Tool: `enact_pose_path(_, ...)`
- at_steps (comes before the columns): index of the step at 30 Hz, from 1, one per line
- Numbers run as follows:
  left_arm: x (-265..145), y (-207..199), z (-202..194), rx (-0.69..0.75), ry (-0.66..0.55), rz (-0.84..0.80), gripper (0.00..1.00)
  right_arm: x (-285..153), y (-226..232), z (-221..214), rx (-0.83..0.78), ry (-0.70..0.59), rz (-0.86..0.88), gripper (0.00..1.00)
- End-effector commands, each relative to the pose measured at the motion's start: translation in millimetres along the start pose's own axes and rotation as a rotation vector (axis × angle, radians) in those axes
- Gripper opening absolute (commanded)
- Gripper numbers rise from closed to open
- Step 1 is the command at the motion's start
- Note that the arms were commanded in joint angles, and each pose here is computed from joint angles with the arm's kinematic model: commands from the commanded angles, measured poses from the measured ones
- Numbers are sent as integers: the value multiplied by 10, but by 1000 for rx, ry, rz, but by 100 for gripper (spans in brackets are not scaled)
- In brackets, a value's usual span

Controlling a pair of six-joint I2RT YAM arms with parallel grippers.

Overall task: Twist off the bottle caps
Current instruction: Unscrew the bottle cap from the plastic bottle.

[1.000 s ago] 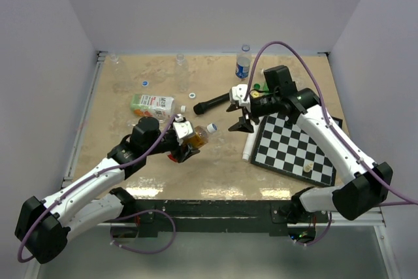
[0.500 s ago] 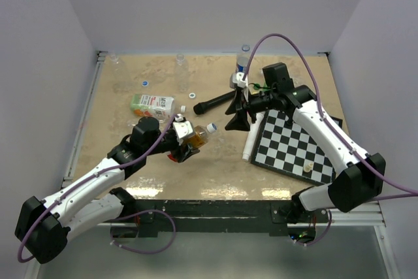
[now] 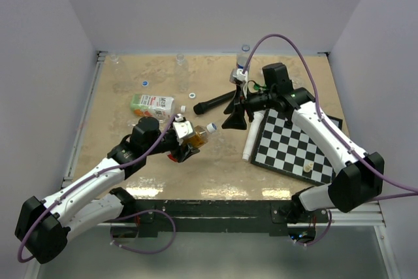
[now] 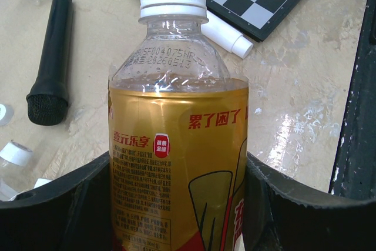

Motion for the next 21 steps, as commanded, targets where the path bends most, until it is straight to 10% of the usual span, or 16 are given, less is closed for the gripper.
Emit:
enact_pose_path(1, -21, 36, 120, 2, -41, 19, 0, -49, 106, 113, -28, -49, 21, 71)
enact_pose_path(21, -9, 36, 96, -4, -33, 18, 0, 324, 178, -12, 71, -25, 106, 71)
Point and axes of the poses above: each gripper's point midway between its finger pads, its own x axis out along the fingers, its own y axis along the line the jaws close on, z = x × y, the point moved 5 cm from there along -x, back along the fingers, and after that the axes turned 4 degrees about x, right-handed, at the moved point
